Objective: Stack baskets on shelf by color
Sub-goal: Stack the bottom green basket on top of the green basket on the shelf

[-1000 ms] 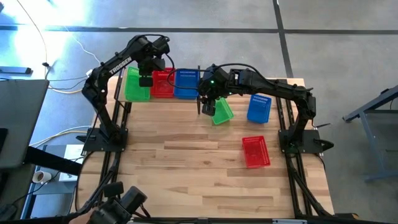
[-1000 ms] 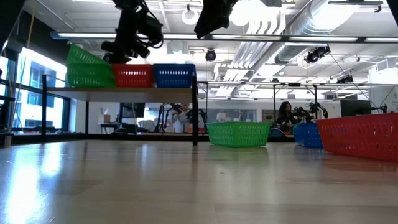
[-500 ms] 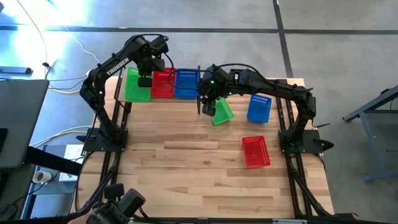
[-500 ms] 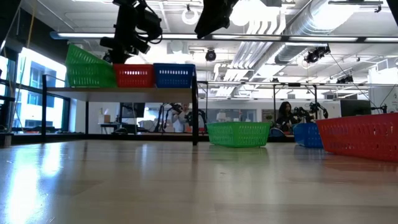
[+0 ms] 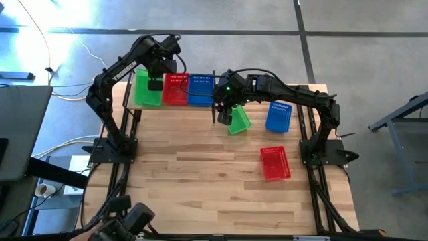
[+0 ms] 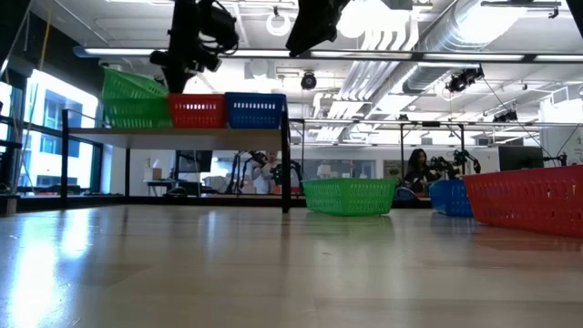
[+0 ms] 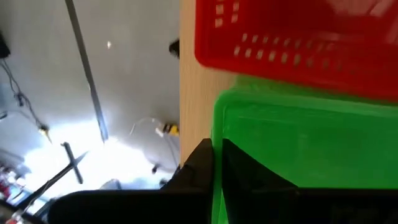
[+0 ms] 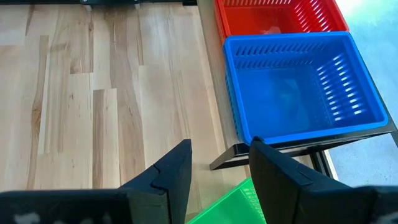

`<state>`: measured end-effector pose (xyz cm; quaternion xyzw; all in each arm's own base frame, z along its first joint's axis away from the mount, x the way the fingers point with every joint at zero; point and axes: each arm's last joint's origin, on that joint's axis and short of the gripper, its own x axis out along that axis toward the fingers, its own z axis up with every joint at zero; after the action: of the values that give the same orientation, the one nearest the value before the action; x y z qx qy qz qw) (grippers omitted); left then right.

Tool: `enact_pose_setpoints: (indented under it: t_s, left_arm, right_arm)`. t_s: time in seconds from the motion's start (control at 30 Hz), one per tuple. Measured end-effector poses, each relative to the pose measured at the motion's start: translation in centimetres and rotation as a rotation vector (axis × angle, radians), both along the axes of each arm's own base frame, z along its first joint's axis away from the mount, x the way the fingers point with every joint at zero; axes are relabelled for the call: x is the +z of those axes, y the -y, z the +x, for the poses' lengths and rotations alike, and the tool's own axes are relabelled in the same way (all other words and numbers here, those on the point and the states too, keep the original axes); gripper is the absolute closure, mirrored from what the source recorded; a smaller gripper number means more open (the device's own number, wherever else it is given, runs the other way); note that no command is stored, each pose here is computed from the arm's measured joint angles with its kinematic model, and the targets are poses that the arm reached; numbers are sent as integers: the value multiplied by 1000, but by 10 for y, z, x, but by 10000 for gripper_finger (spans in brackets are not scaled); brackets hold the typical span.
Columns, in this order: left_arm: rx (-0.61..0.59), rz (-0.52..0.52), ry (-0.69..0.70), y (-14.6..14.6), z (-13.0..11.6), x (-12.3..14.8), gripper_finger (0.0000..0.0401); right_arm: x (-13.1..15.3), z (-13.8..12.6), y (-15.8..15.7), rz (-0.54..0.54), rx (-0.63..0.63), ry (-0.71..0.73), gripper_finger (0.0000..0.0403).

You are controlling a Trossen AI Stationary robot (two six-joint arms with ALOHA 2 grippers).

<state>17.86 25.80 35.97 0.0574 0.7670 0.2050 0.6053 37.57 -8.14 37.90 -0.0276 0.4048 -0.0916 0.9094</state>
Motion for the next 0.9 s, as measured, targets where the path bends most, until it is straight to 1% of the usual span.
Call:
enact_pose_setpoints:
  t_s: [0.17,0.3,0.47,0.67,0.9]
  left_arm:
    - [-8,5,91,1,1,14,401]
    - [-11,-1,106,1,1,15,401]
    - [-8,-40,156,-1,-2,14,401]
    - [4,-43,173,-2,-2,14,398]
    - [6,-39,171,-2,-2,14,377]
  right_arm:
    - [0,0,0,7,-8,2,257]
    - [0,0,0,15,-16,4,257]
    - [0,0,0,16,-18,5,257]
    - [0,0,0,20,-22,5,257]
    - [0,0,0,20,-21,5,257]
